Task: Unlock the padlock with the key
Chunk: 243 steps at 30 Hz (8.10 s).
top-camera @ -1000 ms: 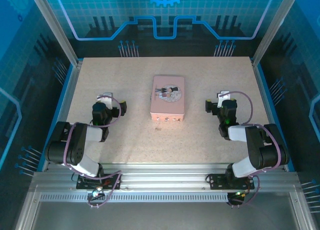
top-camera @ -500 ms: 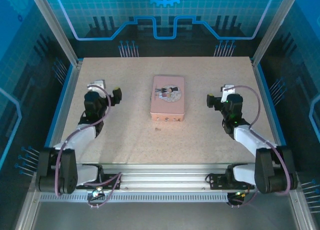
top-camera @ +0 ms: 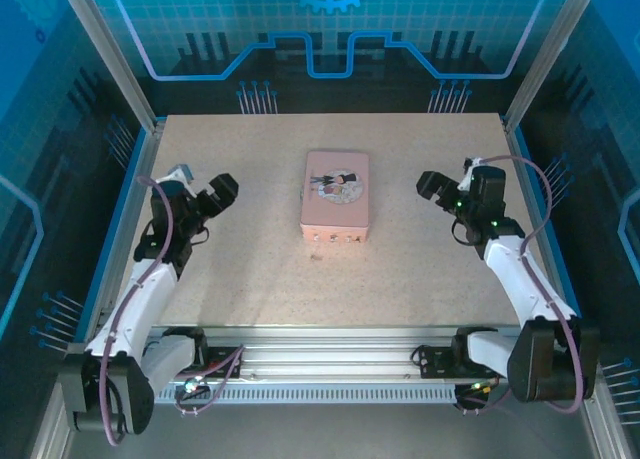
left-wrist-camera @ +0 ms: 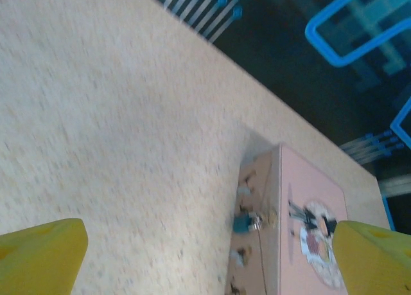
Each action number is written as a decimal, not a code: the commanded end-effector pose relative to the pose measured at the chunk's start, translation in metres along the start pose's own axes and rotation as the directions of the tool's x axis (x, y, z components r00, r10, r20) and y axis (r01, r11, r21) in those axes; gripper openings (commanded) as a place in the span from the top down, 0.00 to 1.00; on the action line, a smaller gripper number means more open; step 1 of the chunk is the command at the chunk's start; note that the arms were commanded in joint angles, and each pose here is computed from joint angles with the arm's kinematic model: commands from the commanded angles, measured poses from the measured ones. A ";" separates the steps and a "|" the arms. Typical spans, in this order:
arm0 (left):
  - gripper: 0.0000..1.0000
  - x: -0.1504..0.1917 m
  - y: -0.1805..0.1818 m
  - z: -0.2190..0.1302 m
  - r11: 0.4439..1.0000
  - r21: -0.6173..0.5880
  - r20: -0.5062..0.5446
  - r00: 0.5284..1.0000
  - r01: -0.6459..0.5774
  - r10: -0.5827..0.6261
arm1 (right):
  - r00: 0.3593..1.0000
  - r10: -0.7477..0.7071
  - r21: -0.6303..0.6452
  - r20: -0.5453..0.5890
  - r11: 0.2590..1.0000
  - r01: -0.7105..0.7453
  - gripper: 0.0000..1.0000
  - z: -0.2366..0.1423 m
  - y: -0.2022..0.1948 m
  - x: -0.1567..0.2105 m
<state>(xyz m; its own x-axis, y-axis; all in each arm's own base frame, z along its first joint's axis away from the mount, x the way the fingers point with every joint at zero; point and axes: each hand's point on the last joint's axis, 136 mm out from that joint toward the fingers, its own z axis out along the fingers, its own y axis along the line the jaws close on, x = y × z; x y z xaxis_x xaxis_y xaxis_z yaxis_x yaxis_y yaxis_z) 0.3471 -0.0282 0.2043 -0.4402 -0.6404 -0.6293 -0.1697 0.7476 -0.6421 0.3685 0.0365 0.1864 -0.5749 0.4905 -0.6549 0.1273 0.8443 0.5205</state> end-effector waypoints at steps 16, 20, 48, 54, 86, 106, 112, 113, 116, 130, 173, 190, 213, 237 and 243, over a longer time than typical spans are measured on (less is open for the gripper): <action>0.16 0.132 -0.067 0.083 0.990 0.135 -0.443 0.896 0.036 0.028 | 0.927 -0.039 -0.138 -0.372 0.990 -0.014 0.02 0.092 0.073 0.043; 0.16 0.142 -0.084 0.103 0.986 0.162 -0.492 0.869 0.038 0.048 | 0.911 -0.031 -0.129 -0.412 0.991 -0.025 0.04 0.121 0.081 0.048; 0.18 0.232 -0.131 0.090 0.975 0.216 -0.619 0.767 -0.044 0.172 | 0.807 -0.254 -0.117 -0.534 0.967 0.226 0.06 0.188 0.151 0.086; 0.15 0.193 -0.130 0.064 0.970 0.228 -0.554 0.808 -0.085 0.201 | 0.858 -0.259 -0.046 -0.444 0.963 0.267 0.01 0.147 0.134 0.038; 0.09 0.112 -0.115 0.190 0.968 0.204 -0.643 0.725 -0.149 0.247 | 0.849 0.105 -0.078 -0.517 0.983 -0.169 0.04 0.046 0.083 0.153; 0.17 0.128 -0.093 0.116 0.979 0.202 -0.577 0.808 0.004 0.115 | 0.823 -0.050 -0.093 -0.566 0.996 -0.004 0.19 0.146 0.119 0.121; 0.16 0.132 -0.088 0.112 0.984 0.180 -0.565 0.819 0.003 0.101 | 0.820 -0.074 -0.097 -0.567 0.995 0.022 0.19 0.159 0.122 0.116; 0.16 0.131 -0.087 0.113 0.985 0.175 -0.561 0.821 -0.004 0.103 | 0.821 -0.069 -0.093 -0.567 0.995 0.019 0.19 0.158 0.122 0.115; 0.15 0.127 -0.088 0.115 0.985 0.169 -0.552 0.825 -0.029 0.119 | 0.823 -0.062 -0.081 -0.564 0.997 0.019 0.18 0.154 0.118 0.116; 0.11 0.113 -0.090 0.120 0.985 0.149 -0.524 0.839 -0.083 0.150 | 0.835 -0.059 -0.071 -0.547 0.997 0.024 0.13 0.132 0.111 0.109; 0.22 0.172 0.016 -0.075 0.979 -0.191 -0.458 0.876 0.068 -0.150 | 0.564 -0.534 -0.141 -0.630 0.792 0.593 0.45 0.037 0.164 0.267; 0.22 0.179 0.022 -0.079 0.979 -0.186 -0.464 0.871 0.080 -0.159 | 0.480 -0.523 -0.081 -0.704 0.731 0.678 0.58 0.073 0.164 0.308; 0.23 0.182 0.032 -0.086 0.975 -0.189 -0.441 0.877 0.115 -0.189 | 0.437 -0.497 -0.051 -0.749 0.702 0.710 0.75 0.080 0.140 0.329; 0.22 0.178 0.027 -0.087 0.979 -0.168 -0.435 0.882 0.117 -0.181 | 0.583 -0.583 -0.068 -0.566 0.738 0.672 0.51 0.036 0.190 0.261; 0.22 0.176 0.019 -0.086 0.985 -0.134 -0.444 0.882 0.111 -0.160 | 0.658 -0.554 -0.076 -0.511 0.791 0.607 0.51 0.026 0.178 0.266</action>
<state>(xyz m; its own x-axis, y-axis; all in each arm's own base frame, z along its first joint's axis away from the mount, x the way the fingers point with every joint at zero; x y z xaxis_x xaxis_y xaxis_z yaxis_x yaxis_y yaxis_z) 0.1912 -0.1086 0.1155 -0.7386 -0.6272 -0.2471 -0.3611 0.6776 -0.6407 0.2671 0.3227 0.0939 -0.8642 -0.2963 -0.4067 -0.3334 0.9425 0.0218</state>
